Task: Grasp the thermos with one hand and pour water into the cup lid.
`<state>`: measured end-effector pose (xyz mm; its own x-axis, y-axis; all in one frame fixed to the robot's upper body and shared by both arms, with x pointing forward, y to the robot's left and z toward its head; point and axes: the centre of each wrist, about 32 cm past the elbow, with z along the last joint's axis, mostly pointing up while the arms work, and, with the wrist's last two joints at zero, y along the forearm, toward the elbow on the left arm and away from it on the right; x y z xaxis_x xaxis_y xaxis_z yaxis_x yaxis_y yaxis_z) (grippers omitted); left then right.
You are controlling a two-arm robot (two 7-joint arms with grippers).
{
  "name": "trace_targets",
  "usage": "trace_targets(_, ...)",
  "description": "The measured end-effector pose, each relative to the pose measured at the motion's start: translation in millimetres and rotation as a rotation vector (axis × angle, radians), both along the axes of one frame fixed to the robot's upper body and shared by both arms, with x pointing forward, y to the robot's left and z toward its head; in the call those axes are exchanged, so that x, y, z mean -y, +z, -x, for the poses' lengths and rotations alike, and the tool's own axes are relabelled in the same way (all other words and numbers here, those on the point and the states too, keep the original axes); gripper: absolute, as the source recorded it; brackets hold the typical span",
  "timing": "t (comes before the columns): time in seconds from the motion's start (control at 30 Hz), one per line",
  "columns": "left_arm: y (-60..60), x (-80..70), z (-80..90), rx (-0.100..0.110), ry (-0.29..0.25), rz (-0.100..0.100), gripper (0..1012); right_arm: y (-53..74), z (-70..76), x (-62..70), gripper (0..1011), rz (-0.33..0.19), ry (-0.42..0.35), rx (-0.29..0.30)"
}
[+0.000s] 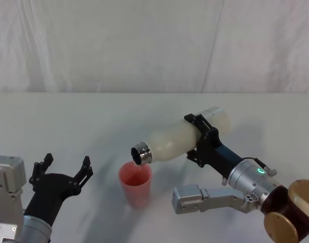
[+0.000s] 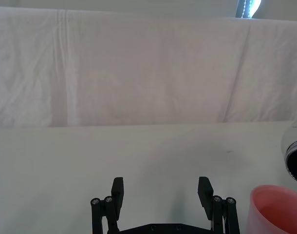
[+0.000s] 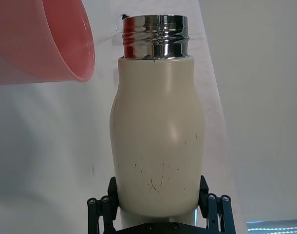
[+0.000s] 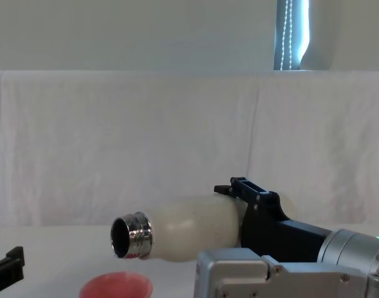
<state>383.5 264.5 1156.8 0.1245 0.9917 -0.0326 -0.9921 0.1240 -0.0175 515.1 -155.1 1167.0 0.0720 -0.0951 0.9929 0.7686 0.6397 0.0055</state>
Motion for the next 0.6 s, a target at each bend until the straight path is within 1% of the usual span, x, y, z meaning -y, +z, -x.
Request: trace_targets(0.6,0.0,0.0,0.0,0.000,0.000,0.000,1001,0.8,0.0,-1.0,950,0.005,0.003,0.004)
